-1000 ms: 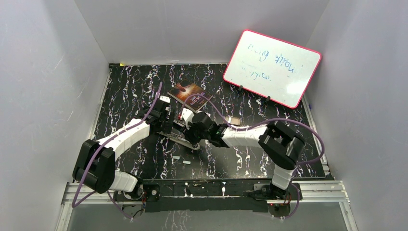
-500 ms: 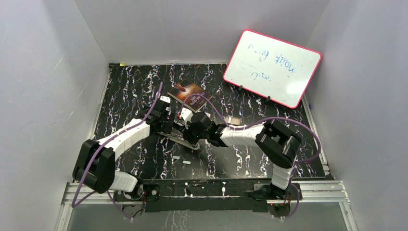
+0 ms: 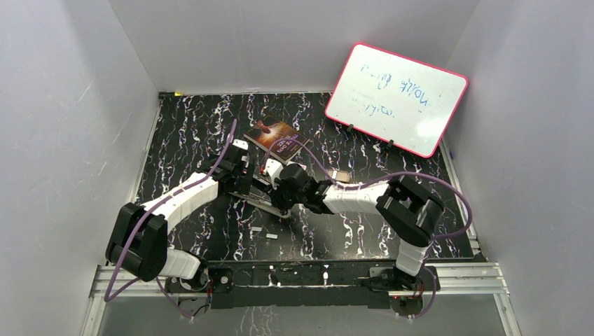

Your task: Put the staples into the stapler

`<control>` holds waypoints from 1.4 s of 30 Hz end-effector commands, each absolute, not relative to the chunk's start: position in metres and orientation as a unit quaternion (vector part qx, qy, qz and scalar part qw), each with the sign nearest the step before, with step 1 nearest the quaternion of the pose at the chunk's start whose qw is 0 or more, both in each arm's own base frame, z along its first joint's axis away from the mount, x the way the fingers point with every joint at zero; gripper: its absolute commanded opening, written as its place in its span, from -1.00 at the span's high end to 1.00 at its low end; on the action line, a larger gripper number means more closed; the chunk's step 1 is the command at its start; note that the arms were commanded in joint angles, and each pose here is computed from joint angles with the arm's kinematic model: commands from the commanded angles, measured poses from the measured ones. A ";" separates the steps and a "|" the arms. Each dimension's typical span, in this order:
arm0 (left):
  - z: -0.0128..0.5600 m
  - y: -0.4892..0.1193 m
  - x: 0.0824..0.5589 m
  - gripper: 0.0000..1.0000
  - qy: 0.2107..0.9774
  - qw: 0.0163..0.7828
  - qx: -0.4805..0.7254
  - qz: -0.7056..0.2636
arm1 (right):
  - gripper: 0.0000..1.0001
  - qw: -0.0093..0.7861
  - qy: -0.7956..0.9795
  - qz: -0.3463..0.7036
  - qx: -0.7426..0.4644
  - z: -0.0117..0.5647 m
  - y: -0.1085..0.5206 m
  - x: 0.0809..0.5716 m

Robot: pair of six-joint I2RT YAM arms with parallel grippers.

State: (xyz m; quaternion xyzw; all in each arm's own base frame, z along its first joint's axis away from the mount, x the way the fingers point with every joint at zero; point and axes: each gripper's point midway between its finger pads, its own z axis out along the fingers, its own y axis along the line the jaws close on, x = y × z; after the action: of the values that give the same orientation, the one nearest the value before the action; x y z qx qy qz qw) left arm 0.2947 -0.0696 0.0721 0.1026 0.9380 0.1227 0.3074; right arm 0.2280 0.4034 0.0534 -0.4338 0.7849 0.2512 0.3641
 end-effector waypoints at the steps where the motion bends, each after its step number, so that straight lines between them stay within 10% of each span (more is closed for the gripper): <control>1: 0.079 -0.068 0.293 -0.89 0.934 0.316 0.105 0.127 | 0.26 0.356 0.795 0.226 -0.436 0.059 0.379 0.222; 13: 0.079 -0.068 0.293 -0.89 0.934 0.316 0.105 0.127 | 0.17 0.478 0.656 0.349 -0.468 0.136 0.383 0.192; 42: 0.079 -0.068 0.293 -0.89 0.934 0.316 0.107 0.129 | -0.04 0.461 0.555 0.410 -0.558 0.036 0.389 0.111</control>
State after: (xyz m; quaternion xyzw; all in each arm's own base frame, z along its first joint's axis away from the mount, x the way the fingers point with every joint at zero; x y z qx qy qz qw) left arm 0.2947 -0.0696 0.0721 0.1028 0.9380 0.1228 0.3074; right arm 0.1087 0.3809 0.0250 -0.5586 0.5795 0.4082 0.4306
